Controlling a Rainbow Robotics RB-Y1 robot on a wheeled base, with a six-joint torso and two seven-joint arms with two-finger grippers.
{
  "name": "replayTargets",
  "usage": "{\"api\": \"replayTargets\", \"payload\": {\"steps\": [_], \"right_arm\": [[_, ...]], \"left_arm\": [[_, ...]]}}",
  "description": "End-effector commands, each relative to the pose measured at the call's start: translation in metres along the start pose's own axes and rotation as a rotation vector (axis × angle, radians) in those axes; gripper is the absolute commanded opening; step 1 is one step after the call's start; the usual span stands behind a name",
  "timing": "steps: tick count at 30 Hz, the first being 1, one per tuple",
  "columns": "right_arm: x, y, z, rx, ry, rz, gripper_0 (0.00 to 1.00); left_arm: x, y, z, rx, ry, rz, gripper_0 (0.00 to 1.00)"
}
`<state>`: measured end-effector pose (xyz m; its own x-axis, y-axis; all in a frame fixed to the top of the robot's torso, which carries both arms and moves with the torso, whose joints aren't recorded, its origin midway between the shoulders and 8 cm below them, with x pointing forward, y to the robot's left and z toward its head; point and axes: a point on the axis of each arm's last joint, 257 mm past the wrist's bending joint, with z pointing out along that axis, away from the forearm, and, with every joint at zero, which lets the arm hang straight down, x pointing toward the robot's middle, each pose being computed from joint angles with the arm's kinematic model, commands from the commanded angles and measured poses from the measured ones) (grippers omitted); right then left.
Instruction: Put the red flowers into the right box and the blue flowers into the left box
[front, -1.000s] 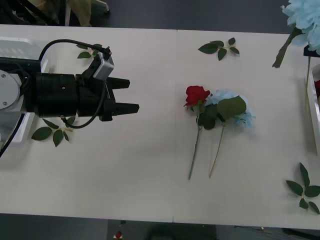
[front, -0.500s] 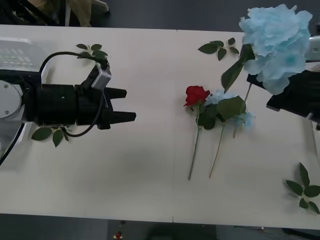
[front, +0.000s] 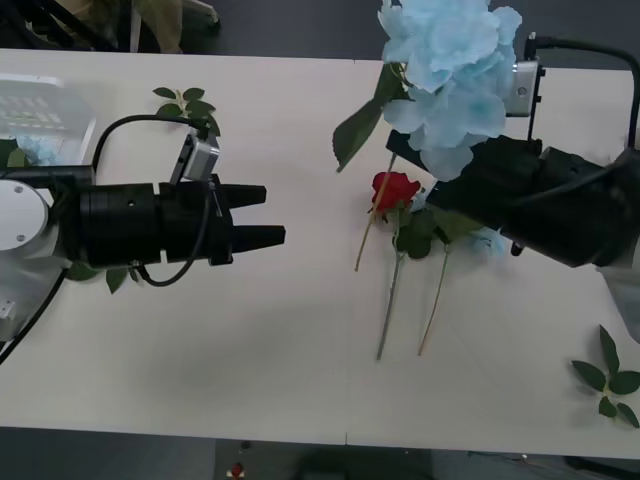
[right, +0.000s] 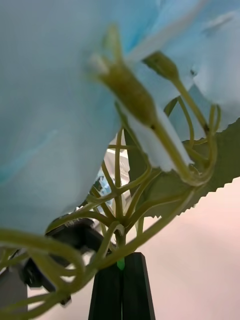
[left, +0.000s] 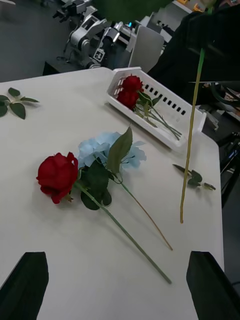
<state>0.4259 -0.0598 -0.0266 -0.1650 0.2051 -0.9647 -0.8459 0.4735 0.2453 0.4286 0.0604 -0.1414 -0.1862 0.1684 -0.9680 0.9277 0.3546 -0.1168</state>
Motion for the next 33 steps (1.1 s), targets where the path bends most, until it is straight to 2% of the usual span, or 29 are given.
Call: {"api": "replayTargets", "payload": {"steps": [1,8,17,19,21,23,26,29,30,33], "right_arm": [[-0.021,0.018,0.02,-0.046,-0.056,0.021,0.0],[-0.013,0.021,0.037,-0.072,-0.045,0.043,0.0],[-0.004,0.015,0.048,-0.077,-0.009,0.042,0.0],[-0.005,0.013,0.049,-0.075,-0.01,0.044,0.0],[-0.005,0.011,0.05,-0.074,-0.007,0.043,0.0],[-0.007,0.011,0.051,-0.076,-0.008,0.041,0.0],[-0.007,0.01,0.051,-0.074,-0.006,0.042,0.0],[-0.006,0.008,0.051,-0.07,-0.003,0.044,0.0],[-0.006,0.008,0.051,-0.07,-0.003,0.042,0.0],[-0.006,0.008,0.051,-0.071,-0.003,0.042,0.0]], "left_arm": [[-0.021,-0.01,0.029,0.036,-0.055,0.031,0.81],[-0.034,-0.021,0.055,0.086,-0.1,-0.007,0.8],[-0.04,-0.031,0.06,0.117,-0.121,-0.021,0.79],[-0.041,-0.031,0.061,0.115,-0.126,-0.022,0.71],[-0.042,-0.031,0.062,0.114,-0.128,-0.022,0.56],[-0.042,-0.032,0.063,0.115,-0.127,-0.022,0.55],[-0.041,-0.032,0.064,0.114,-0.126,-0.022,0.34],[-0.042,-0.033,0.065,0.115,-0.127,-0.022,0.33],[-0.042,-0.033,0.066,0.117,-0.126,-0.023,0.28],[-0.043,-0.033,0.067,0.113,-0.129,-0.026,0.0]]}}
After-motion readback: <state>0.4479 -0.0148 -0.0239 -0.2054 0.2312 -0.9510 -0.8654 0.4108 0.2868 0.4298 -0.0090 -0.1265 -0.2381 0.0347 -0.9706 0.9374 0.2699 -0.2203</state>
